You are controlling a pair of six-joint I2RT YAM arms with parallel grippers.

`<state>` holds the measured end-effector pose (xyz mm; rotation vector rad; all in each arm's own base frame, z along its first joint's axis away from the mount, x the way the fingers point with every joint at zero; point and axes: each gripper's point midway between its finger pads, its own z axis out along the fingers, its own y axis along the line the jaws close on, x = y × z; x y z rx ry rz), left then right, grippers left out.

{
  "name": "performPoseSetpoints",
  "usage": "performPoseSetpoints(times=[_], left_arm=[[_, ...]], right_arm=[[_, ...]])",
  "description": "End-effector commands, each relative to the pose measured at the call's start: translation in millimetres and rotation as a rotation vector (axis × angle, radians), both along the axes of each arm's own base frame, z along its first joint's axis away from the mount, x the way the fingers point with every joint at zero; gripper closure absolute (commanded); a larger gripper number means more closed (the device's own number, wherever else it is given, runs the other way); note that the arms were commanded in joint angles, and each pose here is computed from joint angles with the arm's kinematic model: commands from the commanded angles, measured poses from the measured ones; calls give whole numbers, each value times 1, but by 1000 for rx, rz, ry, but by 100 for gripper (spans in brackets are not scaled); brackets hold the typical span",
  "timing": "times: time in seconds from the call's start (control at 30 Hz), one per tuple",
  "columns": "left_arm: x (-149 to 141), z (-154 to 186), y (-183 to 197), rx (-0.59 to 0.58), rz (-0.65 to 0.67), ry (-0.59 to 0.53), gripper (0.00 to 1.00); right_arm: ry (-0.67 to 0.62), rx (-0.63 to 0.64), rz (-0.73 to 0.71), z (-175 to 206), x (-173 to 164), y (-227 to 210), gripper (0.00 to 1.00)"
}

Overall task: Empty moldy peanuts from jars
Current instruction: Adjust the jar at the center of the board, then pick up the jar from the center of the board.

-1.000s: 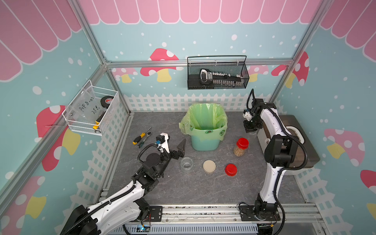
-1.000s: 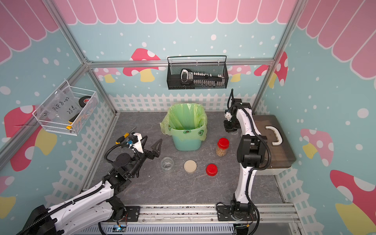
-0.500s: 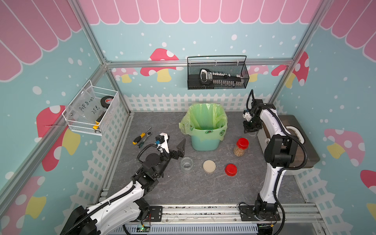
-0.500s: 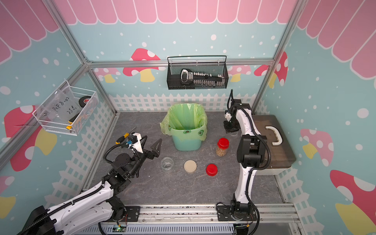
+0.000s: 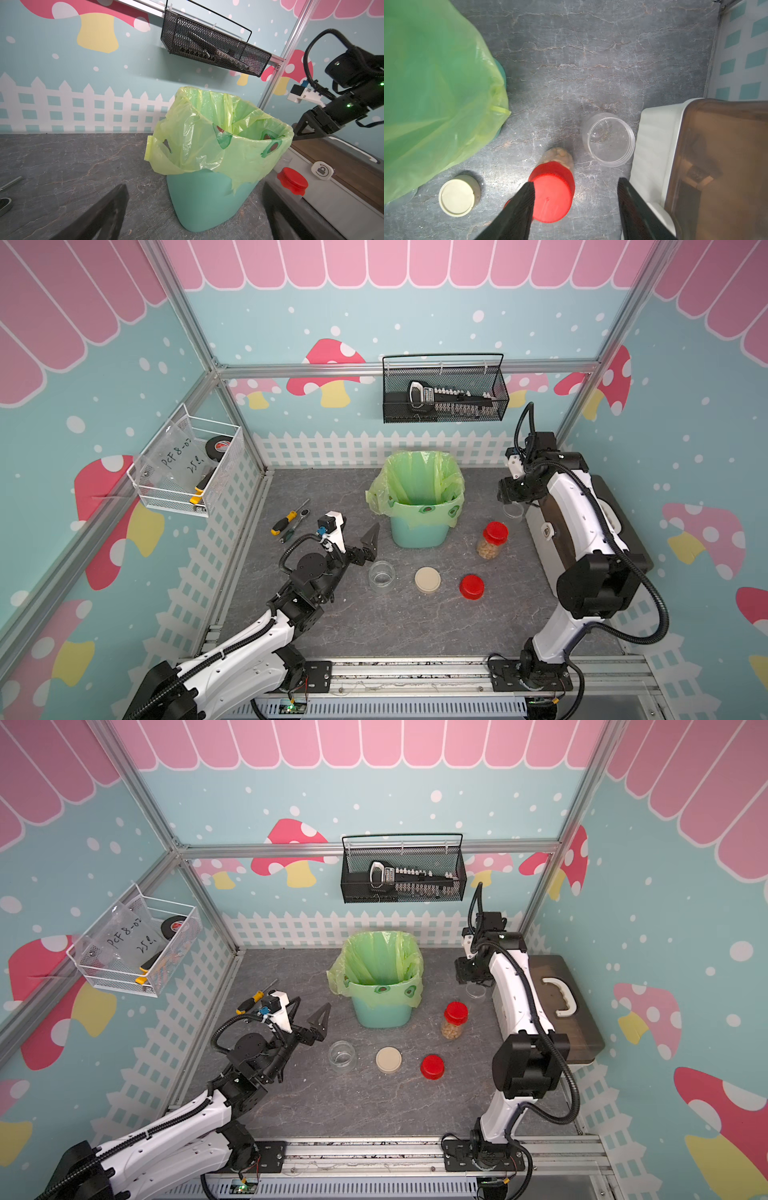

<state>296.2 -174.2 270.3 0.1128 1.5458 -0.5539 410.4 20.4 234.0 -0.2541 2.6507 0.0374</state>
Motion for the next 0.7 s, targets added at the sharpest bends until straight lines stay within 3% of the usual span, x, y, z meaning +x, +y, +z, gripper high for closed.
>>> performPoseSetpoints(times=[0.0, 0.23, 0.37, 0.4, 0.43, 0.67], left_arm=[[0, 14, 1, -19, 0, -15, 1], [-6, 19, 7, -38, 2, -29, 1], [-10, 19, 9, -39, 0, -33, 1], [-10, 20, 10, -41, 3, -37, 1], [-10, 20, 10, -43, 1, -39, 1], [-11, 19, 0, -52, -51, -47, 1]], right_arm=[[-58, 17, 9, 7, -20, 16, 35], [-157, 85, -11, 2, -78, 34, 28], [-148, 73, -47, -16, -98, 30, 16], [-146, 70, -55, -22, -100, 28, 4], [-144, 70, -60, -28, -101, 28, 1], [-173, 136, -76, -60, -84, 38, 1]])
